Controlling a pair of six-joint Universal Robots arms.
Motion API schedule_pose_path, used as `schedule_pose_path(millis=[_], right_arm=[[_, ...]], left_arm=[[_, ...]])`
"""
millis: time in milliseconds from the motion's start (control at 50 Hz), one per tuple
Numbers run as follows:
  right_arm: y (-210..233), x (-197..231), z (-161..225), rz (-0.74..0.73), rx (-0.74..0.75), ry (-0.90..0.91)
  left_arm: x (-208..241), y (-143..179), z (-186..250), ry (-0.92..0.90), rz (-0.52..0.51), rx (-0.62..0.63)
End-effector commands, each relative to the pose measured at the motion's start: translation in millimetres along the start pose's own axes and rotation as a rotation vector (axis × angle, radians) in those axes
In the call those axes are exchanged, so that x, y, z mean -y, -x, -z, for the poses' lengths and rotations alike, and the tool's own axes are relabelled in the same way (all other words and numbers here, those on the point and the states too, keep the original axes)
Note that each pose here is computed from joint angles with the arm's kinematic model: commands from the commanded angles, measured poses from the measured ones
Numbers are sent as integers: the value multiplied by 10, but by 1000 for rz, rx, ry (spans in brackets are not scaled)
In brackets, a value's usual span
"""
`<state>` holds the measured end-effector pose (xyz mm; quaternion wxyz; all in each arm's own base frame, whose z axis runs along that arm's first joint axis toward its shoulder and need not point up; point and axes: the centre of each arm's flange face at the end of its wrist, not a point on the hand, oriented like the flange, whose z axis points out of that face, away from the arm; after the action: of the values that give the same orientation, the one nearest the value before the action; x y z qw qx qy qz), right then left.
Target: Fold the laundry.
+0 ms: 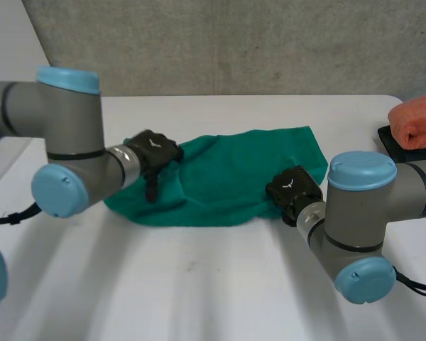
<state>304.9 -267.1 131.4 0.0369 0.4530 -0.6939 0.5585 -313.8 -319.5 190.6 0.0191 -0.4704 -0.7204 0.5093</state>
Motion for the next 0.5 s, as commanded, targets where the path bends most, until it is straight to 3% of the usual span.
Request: schedule_pose_path(millis=[20,220,380,500], right_arm=[[1,-4,14,-1,2,4],[-1,5,32,-3,5,1],[-92,80,45,-10,3,-9],[-420,362,186,-28,62,-59]], left_arm=[[-108,-233,-189,36,-144,-7],[-149,-213,-288,50,-225,62],[5,-13,-3,51,-177,127],[10,216,252,38,-107,160]])
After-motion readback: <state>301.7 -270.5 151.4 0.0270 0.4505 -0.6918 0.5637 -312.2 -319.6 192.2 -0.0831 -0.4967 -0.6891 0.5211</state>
